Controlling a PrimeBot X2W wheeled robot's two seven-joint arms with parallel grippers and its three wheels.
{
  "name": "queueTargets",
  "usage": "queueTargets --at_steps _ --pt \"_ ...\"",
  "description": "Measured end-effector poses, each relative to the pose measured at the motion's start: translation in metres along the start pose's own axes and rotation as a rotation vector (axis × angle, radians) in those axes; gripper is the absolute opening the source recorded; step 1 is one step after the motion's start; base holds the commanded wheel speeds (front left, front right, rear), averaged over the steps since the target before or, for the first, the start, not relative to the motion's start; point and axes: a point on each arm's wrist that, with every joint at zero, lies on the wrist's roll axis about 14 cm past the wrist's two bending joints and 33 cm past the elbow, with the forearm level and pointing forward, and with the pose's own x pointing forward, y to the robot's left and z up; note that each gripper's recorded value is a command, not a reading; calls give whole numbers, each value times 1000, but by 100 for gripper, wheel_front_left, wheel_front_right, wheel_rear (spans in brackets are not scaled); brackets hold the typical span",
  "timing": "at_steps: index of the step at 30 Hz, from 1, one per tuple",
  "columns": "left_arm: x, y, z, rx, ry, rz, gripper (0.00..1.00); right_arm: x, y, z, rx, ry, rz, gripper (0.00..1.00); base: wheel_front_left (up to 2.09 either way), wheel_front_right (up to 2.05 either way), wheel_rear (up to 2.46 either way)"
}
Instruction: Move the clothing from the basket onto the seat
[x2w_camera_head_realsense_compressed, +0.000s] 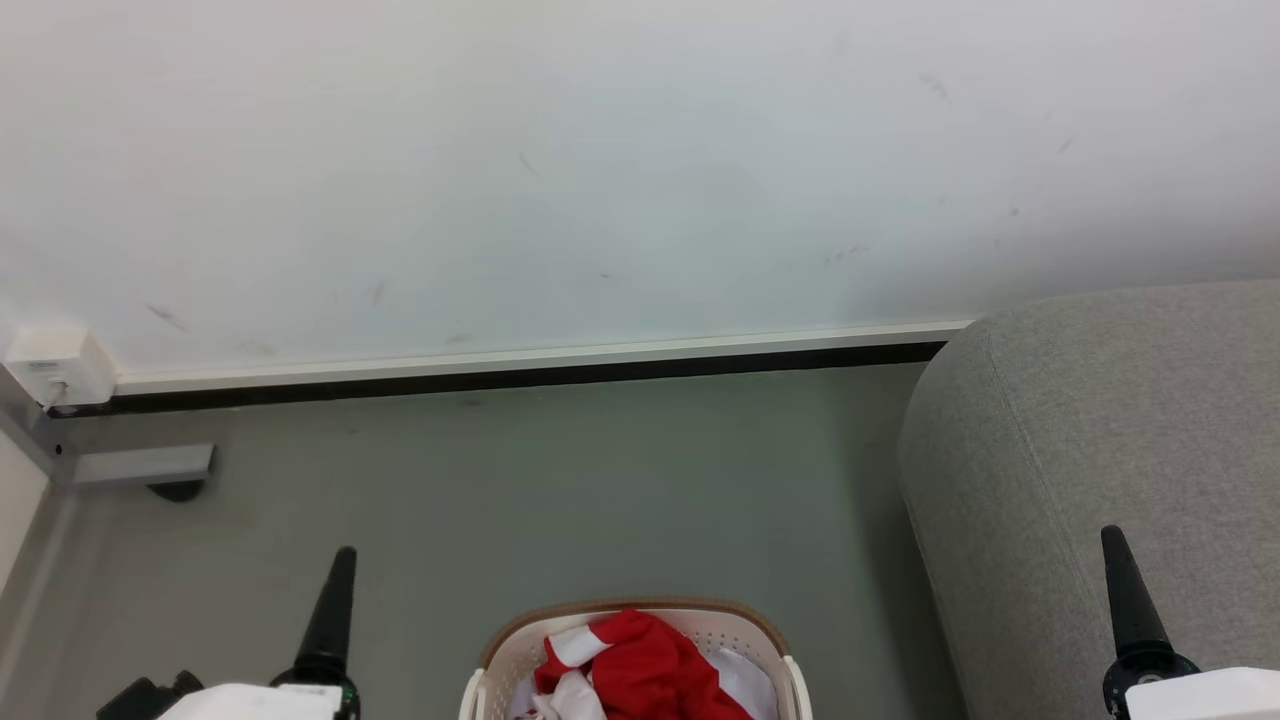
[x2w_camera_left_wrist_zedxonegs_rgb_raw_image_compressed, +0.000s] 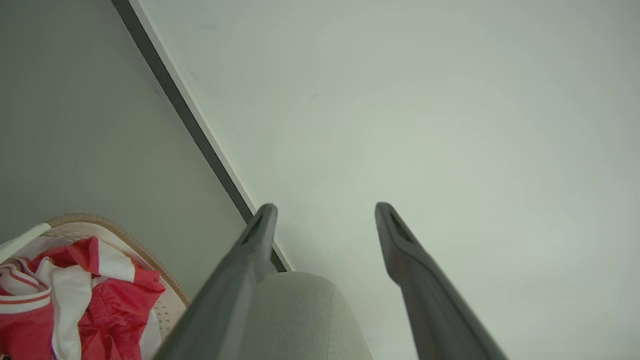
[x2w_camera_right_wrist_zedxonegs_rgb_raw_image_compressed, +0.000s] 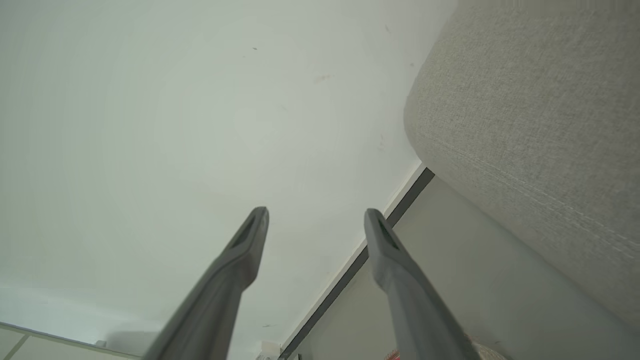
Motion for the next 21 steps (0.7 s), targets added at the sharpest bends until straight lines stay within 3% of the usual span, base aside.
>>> queueTargets --at_steps 12,21 --pt "-3 2 -5 305 2 24 100 -2 3 -12 -276 32 17 100 0 0 0" --pt "-4 -5 -8 468 -4 -2 100 -3 2 -18 -431 44 27 100 0 0 0"
